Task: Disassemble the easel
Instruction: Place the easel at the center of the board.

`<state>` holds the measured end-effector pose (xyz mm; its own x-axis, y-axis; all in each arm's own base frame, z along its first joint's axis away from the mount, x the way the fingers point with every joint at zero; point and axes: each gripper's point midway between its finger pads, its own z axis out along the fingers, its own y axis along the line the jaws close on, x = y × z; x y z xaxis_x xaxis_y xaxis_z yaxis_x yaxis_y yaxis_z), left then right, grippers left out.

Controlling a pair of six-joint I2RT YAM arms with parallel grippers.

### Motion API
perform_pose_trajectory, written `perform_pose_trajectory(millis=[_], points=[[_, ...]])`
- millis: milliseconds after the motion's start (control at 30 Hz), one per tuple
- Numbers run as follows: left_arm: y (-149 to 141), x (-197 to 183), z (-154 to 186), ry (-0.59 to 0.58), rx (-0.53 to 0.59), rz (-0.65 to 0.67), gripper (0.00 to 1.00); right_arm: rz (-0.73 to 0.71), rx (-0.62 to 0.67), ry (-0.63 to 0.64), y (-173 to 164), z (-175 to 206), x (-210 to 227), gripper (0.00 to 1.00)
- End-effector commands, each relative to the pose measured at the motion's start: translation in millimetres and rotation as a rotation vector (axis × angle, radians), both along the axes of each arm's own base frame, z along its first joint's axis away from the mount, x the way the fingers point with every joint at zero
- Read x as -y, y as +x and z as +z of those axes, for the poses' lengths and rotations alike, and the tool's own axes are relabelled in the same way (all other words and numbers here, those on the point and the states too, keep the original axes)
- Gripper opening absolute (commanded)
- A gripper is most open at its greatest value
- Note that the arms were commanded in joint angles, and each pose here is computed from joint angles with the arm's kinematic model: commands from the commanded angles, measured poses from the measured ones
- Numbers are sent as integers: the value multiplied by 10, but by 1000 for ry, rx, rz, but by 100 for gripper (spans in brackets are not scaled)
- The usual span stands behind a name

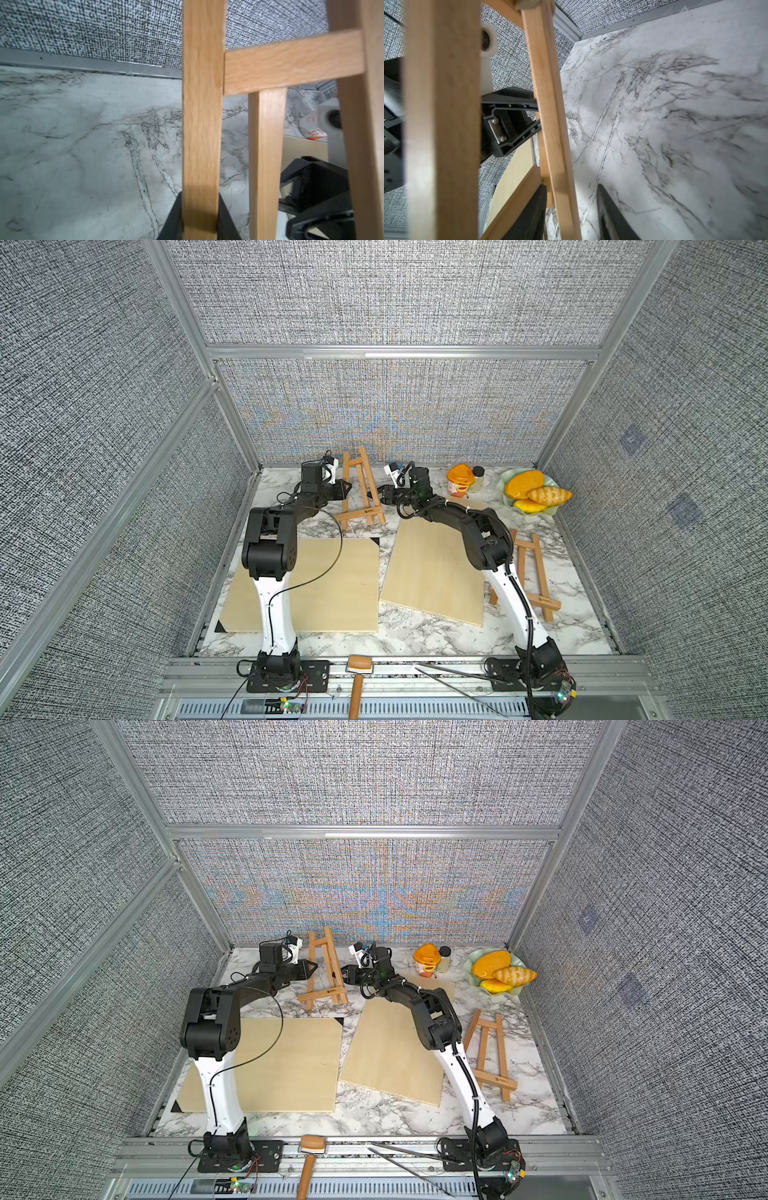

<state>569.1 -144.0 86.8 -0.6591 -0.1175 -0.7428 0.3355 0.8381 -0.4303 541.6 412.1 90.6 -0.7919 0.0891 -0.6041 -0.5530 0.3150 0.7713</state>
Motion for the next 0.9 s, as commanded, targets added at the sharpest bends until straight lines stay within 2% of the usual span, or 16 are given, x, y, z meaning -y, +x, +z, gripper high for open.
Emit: perform_pose_trajectory(millis=[0, 200, 433, 533, 600, 867], points=[[50, -78, -160, 41, -36, 31, 0, -31, 21, -18, 66, -22, 96, 42], [124, -92, -343, 65, -79, 36, 0, -144, 35, -175, 163, -149, 437, 42], [175, -123, -505, 99, -119, 41, 0, -230, 71, -316, 162, -86, 721, 42], [180, -152, -601, 115, -147, 56, 1, -243, 97, -347, 123, -6, 783, 42], [181, -169, -630, 121, -152, 65, 5, -243, 110, -363, 92, 36, 805, 42], [193, -159, -566, 114, -143, 67, 14, -247, 141, -375, 3, 215, 835, 42]])
